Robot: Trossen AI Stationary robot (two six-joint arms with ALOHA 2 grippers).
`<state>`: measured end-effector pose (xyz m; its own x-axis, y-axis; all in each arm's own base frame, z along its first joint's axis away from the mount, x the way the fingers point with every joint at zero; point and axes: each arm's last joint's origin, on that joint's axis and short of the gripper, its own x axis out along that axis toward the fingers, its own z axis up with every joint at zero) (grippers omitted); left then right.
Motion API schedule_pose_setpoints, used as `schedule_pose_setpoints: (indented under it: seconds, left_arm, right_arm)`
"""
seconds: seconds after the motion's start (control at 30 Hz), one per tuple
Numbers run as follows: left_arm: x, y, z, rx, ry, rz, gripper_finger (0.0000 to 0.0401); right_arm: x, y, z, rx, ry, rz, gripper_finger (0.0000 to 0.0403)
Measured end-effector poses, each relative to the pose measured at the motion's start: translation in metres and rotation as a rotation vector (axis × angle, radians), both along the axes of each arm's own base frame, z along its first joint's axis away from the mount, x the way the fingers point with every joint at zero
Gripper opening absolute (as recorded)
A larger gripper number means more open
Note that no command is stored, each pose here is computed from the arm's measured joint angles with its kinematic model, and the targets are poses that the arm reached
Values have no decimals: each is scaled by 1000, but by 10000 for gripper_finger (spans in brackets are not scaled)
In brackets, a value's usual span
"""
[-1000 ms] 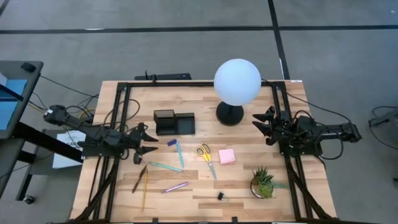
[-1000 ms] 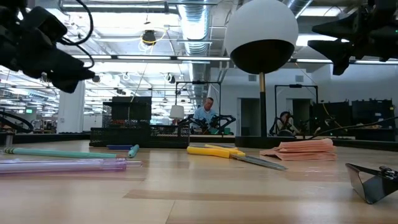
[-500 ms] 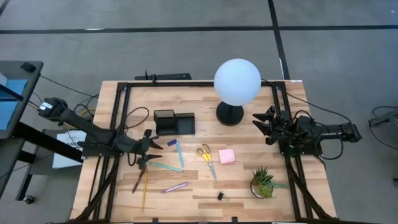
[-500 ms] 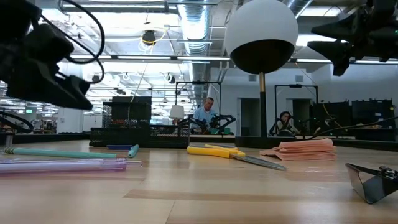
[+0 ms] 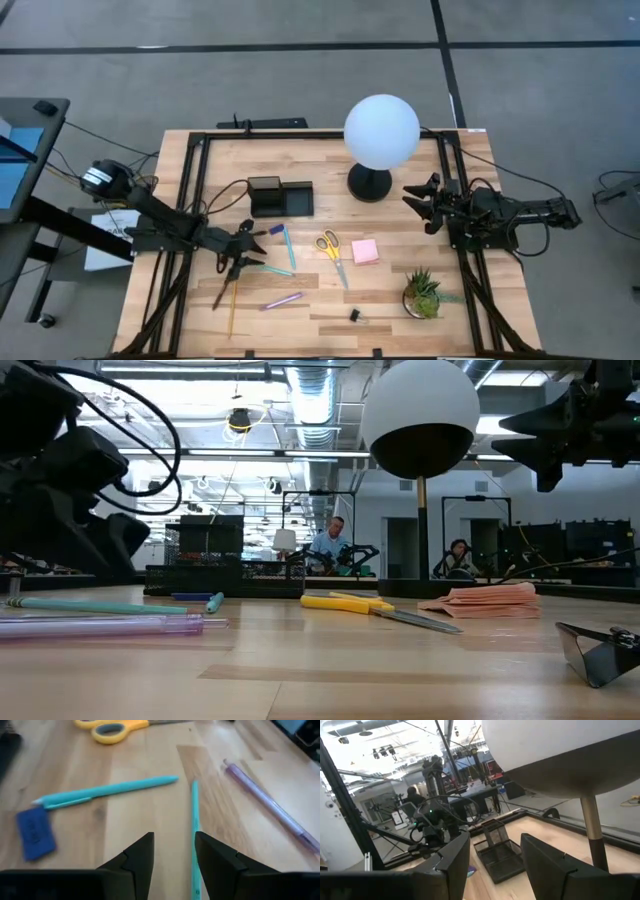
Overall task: Pick and place office supplies into organizer
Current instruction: Put the bottom left blue pencil into the black desk organizer
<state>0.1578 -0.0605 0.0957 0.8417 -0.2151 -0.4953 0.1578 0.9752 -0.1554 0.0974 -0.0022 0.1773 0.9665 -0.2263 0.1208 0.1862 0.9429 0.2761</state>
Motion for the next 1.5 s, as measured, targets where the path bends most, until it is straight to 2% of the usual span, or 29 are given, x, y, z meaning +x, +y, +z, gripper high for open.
schedule_pose_setpoints:
  seconds: [0.37,0.67,1.17,1.37,1.5]
  left_arm:
    - [31,-13,-22,98,114,-59,153]
    - [47,-19,-25,88,71,-46,153]
    - [80,-37,-35,131,50,-59,152]
    - [83,-40,-42,115,46,-32,118]
    - [83,-40,-43,90,56,-7,88]
  right_arm:
    - [0,0,-1,0,6,0,169]
    - [0,0,-2,-1,22,0,169]
    - [0,0,-4,-3,44,0,168]
    - [1,0,-5,-2,55,1,168]
    - [1,0,-7,36,61,4,168]
